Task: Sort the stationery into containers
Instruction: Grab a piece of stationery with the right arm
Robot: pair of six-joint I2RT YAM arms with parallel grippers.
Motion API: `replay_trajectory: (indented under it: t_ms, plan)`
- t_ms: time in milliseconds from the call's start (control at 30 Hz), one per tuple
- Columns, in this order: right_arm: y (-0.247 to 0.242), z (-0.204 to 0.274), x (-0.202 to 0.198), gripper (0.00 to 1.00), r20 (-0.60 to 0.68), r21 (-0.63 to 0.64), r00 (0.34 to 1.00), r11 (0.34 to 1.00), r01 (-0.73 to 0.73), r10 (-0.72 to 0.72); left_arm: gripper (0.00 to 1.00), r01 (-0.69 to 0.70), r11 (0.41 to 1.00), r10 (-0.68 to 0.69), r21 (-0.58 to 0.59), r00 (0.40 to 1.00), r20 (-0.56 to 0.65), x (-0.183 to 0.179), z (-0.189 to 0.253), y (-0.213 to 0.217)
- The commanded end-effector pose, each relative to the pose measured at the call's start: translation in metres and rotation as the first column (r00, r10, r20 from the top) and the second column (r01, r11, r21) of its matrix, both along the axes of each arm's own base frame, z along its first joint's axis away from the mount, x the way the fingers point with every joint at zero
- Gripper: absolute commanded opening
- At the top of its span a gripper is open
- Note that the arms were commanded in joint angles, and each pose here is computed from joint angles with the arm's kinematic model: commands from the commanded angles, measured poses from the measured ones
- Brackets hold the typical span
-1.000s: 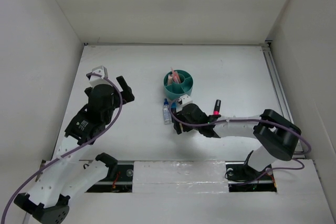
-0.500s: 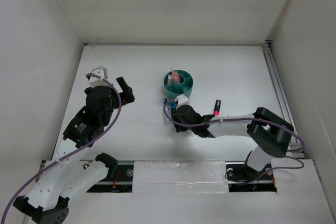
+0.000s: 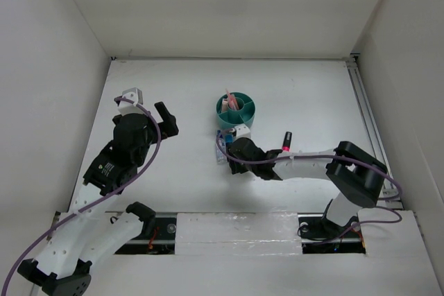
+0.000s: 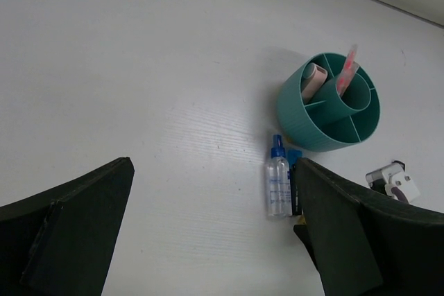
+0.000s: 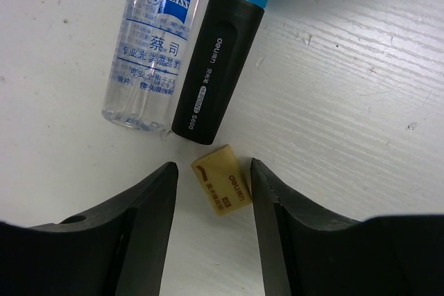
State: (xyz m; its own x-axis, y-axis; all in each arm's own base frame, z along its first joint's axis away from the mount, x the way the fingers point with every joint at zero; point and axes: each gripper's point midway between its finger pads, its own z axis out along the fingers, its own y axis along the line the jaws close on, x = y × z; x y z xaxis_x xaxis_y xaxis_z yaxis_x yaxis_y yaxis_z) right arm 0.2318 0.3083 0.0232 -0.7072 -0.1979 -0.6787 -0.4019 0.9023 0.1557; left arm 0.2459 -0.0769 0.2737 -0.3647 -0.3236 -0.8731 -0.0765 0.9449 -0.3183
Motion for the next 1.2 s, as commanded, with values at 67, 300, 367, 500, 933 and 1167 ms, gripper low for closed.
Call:
replay_trajectory:
  t_ms: [67,300,367,500,933,1167]
  plan:
    - [-0.039,-0.048,-0.045,0.54,-0.203,-0.172,0.979,0.985,-0.011,-0.025,1.0,0.012,1.0,-0.012,-0.002,1.0,0.029,0.001,0.006,-0.001]
    - [-0.044,-0.049,-0.047,0.54,-0.213,-0.181,0.975,0.983,0.017,-0.056,1.0,0.02,1.0,-0.02,-0.005,0.999,0.028,0.001,0.006,-0.003]
    - [-0.044,-0.047,-0.046,0.51,-0.209,-0.183,0.976,0.983,0.029,-0.068,1.0,0.023,1.0,-0.023,-0.001,0.999,0.036,0.002,0.008,-0.003]
    - [-0.051,-0.053,-0.048,0.45,-0.221,-0.214,0.971,0.976,0.048,-0.097,1.0,0.032,0.999,-0.032,-0.004,0.999,0.035,0.001,0.007,-0.004]
    - [-0.052,-0.056,-0.051,0.03,-0.229,-0.236,0.967,0.97,0.056,-0.112,1.0,0.032,0.999,-0.032,-0.004,0.999,0.035,0.001,0.007,-0.004]
    - [-0.054,-0.029,-0.041,0.0,-0.165,-0.213,0.975,0.971,0.109,-0.146,1.0,0.032,0.999,-0.032,-0.004,0.999,0.035,0.001,0.007,-0.004]
